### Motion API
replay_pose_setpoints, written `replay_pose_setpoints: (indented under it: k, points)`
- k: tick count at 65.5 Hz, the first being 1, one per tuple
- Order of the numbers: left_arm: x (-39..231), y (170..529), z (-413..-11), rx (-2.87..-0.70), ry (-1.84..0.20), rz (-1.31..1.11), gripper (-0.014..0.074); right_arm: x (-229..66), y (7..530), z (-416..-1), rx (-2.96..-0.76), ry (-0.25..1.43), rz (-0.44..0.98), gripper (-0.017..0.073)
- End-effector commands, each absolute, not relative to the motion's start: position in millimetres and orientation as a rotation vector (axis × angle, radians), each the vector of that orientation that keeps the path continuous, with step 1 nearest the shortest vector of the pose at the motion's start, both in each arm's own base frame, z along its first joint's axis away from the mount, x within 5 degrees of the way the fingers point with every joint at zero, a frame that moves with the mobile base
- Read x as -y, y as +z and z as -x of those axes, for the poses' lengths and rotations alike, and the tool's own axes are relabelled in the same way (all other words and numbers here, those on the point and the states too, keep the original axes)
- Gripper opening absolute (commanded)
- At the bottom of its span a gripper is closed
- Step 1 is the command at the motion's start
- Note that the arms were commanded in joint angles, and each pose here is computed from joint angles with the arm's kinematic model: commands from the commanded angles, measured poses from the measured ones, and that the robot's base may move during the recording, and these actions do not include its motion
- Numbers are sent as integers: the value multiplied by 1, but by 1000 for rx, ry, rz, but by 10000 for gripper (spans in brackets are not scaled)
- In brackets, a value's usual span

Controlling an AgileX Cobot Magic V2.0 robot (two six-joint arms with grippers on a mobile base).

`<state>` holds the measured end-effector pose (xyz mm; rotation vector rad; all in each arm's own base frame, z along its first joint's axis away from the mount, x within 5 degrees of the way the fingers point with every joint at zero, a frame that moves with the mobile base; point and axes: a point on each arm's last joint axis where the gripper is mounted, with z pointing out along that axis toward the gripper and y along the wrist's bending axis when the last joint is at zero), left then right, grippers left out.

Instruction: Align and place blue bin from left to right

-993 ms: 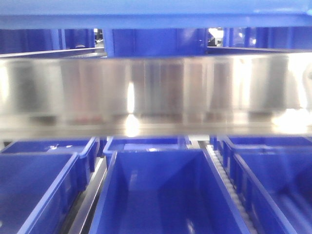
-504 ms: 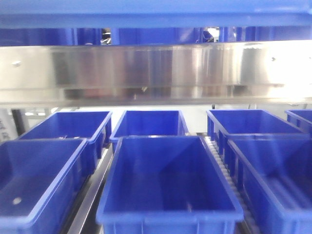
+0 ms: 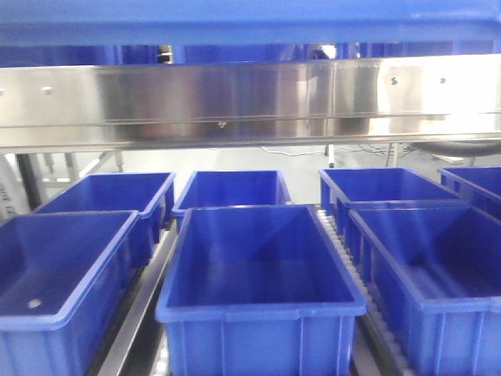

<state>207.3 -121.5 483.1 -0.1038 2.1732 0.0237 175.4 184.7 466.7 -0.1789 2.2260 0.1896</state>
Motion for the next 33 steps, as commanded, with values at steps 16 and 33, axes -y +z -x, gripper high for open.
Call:
replay_pose_setpoints:
  k: [16,33]
  points:
    - [131,492,-206,-2101,-83,54,-111,-193,481,-174,-2096,329,228,-70]
    - [131,492,-206,-2101,-83,54,-111,-193,481,-174,-2096,329,228,-70]
